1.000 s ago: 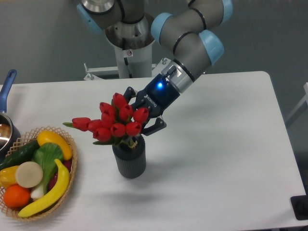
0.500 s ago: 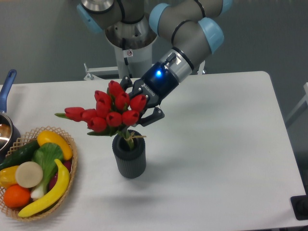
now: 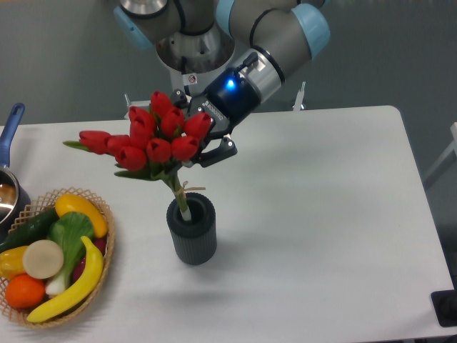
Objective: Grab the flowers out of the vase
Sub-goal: 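Lift the gripped tulips straight up out of the black vase, then carry the tulip bouquet up and away from the vase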
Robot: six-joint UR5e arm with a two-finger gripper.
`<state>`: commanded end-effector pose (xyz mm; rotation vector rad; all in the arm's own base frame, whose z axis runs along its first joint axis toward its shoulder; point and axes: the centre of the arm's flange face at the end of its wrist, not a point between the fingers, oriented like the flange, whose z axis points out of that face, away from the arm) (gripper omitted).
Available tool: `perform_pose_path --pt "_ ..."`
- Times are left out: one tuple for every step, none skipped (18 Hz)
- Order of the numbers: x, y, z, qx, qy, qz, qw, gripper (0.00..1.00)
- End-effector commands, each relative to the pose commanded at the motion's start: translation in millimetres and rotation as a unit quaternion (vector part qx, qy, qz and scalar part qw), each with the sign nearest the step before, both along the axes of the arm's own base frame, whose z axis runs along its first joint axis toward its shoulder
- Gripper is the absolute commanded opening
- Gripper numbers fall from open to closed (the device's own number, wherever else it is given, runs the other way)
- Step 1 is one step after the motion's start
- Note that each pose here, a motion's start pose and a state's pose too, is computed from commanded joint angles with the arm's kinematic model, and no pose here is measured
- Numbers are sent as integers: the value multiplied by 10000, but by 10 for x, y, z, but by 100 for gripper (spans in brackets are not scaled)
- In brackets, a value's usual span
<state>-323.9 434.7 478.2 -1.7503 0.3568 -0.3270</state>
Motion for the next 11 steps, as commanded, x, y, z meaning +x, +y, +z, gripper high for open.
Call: perform_pose_path --pt "-5 -6 81 -22 -62 39 10000 48" --pt "-45 -27 155 -38 -111 103 9999 48" --pt "-58 -37 221 -42 -133 137 9998 48" --pt "-67 -41 273 -41 -141 157 9998 48" --pt "-93 -54 309 -41 -132 188 9997 48" --pt "-134 -75 366 -21 -99 230 9997 48" --pt "-207 -123 425 -4 -72 312 9995 48" --pt "-305 -194 448 -4 -79 425 9991 48" --pt "-392 -264 475 3 -32 527 9986 48" --pt "-495 -345 503 8 9 648 9979 48" --pt "-608 -433 522 12 57 772 9970 48"
